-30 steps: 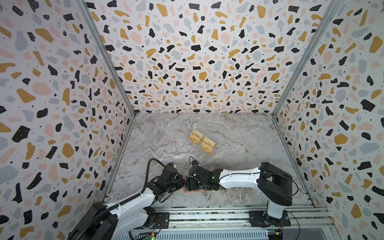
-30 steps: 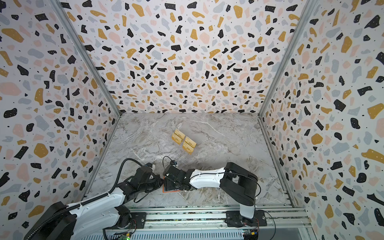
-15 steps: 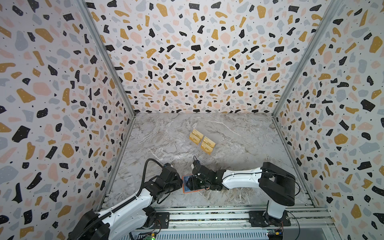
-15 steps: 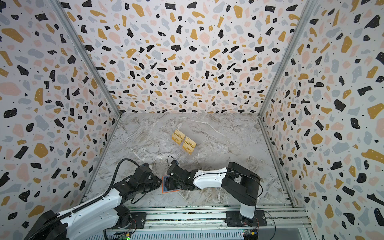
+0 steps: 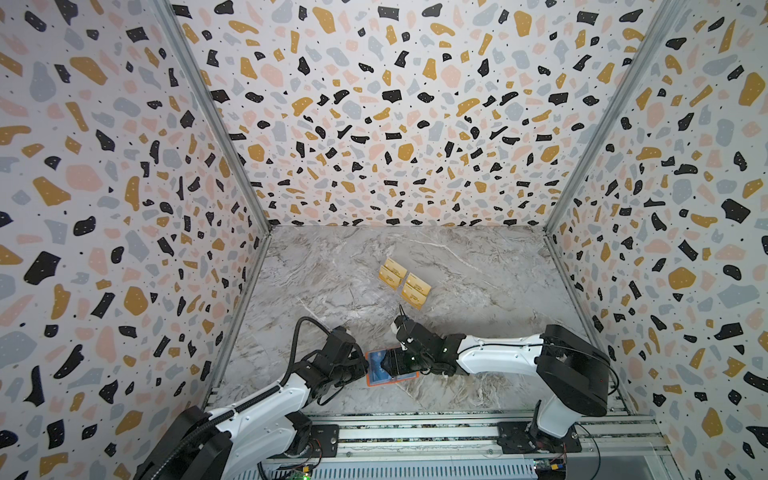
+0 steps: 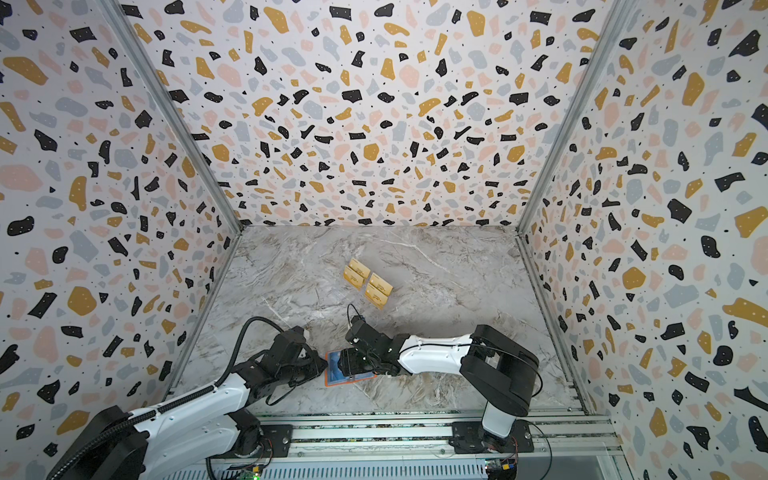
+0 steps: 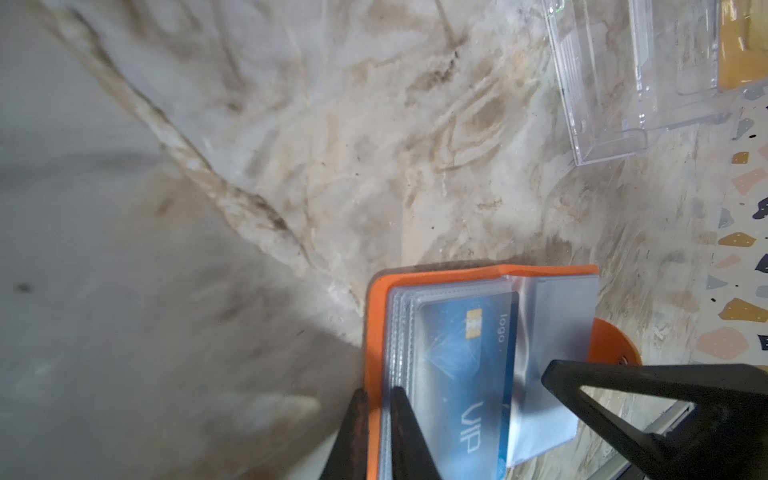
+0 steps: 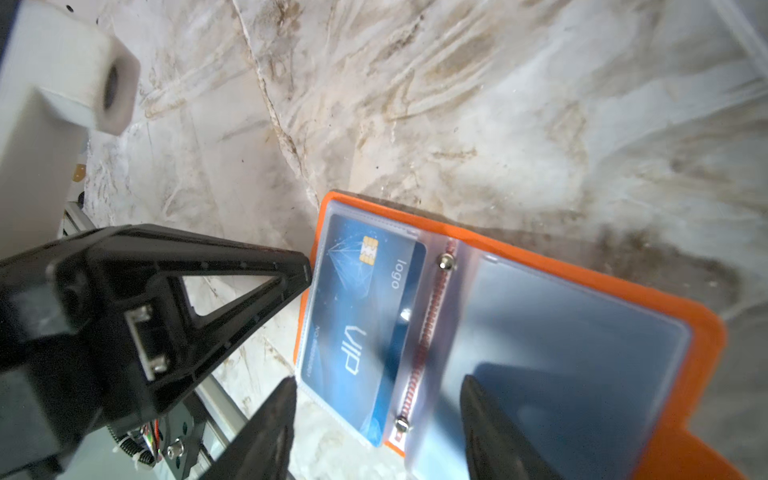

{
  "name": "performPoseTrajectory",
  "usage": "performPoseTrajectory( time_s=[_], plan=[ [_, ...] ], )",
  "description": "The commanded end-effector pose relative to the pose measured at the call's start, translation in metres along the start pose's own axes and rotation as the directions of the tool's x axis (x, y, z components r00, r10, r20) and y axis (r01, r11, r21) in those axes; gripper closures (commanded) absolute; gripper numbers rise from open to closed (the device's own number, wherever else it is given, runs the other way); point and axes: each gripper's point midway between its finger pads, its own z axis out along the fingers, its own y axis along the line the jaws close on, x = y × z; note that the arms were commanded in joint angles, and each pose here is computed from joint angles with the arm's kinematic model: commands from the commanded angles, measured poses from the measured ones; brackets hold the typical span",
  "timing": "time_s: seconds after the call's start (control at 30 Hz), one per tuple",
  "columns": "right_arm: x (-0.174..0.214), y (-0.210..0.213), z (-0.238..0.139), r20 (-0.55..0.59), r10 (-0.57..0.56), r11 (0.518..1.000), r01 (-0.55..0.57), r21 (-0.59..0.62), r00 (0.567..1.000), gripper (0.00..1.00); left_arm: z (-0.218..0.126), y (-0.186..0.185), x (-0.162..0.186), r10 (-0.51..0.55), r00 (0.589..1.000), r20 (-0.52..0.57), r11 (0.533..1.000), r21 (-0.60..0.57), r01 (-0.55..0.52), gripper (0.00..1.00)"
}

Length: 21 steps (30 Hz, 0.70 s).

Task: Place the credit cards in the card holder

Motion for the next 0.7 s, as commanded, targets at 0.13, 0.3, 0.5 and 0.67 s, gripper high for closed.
performPoseTrajectory(
  time_s=[0.13, 0.3, 0.5, 0.67],
  plan=[
    [-0.001, 0.022, 0.004, -0.027, -0.052, 0.997, 0.050, -0.054, 0.998, 0.41, 0.002, -0.002, 0.006, 0.002, 1.000, -0.016, 1.000, 0.030, -0.001, 0.88],
    [0.004, 0.028, 0.012, -0.052, -0.060, 0.996, 0.057, -0.066, 0.997, 0.43, 0.002, 0.000, 0.007, -0.003, 1.000, -0.013, 0.999, 0.032, 0.004, 0.88],
    [0.006, 0.033, 0.018, -0.071, -0.053, 0.995, 0.047, -0.093, 0.996, 0.44, 0.003, 0.000, 0.008, 0.002, 1.000, -0.020, 0.999, 0.039, -0.001, 0.88],
    [0.002, 0.042, 0.016, -0.057, -0.063, 0.991, 0.056, -0.124, 0.996, 0.45, 0.003, 0.000, 0.009, 0.006, 1.000, -0.024, 0.999, 0.041, -0.005, 0.88]
  ],
)
